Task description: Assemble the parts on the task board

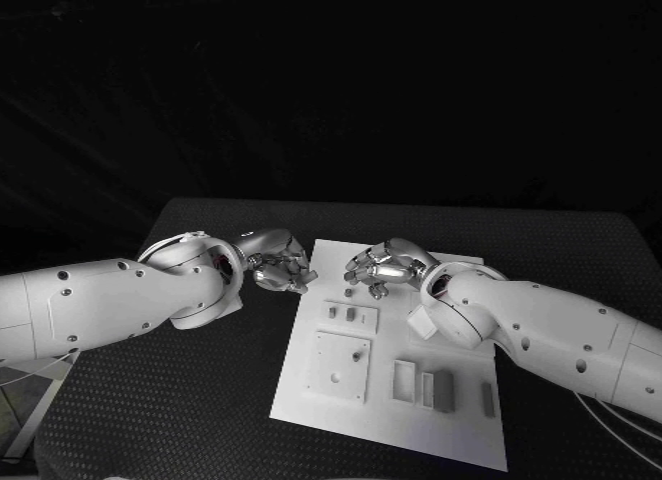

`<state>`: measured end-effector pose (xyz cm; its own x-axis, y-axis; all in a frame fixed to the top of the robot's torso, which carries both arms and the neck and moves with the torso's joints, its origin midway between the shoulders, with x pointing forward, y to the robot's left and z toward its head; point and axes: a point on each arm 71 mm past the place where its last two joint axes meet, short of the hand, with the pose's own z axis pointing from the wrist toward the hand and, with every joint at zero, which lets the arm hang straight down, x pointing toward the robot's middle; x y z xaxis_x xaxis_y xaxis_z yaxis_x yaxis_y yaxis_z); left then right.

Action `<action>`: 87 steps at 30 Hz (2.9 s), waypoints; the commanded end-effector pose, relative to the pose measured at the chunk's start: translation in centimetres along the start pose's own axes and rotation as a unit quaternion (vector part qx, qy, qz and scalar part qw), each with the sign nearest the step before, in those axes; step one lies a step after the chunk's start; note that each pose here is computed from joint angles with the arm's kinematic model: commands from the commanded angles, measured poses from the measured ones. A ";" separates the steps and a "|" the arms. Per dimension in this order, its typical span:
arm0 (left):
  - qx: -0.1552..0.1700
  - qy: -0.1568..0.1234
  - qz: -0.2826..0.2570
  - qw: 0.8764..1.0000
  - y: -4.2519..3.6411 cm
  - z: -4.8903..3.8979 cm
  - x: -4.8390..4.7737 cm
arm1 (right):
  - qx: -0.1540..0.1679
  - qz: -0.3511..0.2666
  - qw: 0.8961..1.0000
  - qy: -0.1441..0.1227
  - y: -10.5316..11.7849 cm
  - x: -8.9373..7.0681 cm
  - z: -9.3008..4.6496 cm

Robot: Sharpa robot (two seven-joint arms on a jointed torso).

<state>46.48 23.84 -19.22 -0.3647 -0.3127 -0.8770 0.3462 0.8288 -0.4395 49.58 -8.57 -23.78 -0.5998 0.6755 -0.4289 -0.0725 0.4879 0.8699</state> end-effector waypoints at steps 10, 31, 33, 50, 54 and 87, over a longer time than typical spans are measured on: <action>0.008 0.011 -0.003 1.000 -0.80 0.25 0.31 | 0.021 0.010 0.999 0.038 1.1 2.1 0.8; 0.010 0.019 -0.004 1.000 -1.31 0.38 0.59 | -0.010 0.017 0.999 0.049 2.6 3.7 1.6; 0.011 0.020 -0.004 1.000 -1.35 0.40 0.62 | -0.014 0.017 0.999 0.045 2.8 3.7 1.6; 0.007 0.022 -0.004 1.000 -1.35 0.46 0.66 | -0.016 0.016 0.999 0.047 3.1 4.2 1.7; 0.008 0.022 -0.004 1.000 -1.39 0.44 0.68 | -0.015 0.015 0.999 0.040 3.1 4.1 1.8; 0.001 0.026 -0.003 1.000 -1.41 0.59 0.78 | -0.019 -0.001 0.999 0.027 3.9 4.8 1.9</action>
<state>46.29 22.58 -19.42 -0.3983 -0.2968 -0.8679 0.3391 0.8315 -0.4400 48.20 -3.02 -23.20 -0.6382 0.6598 -0.3967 -0.0672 0.4655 0.8825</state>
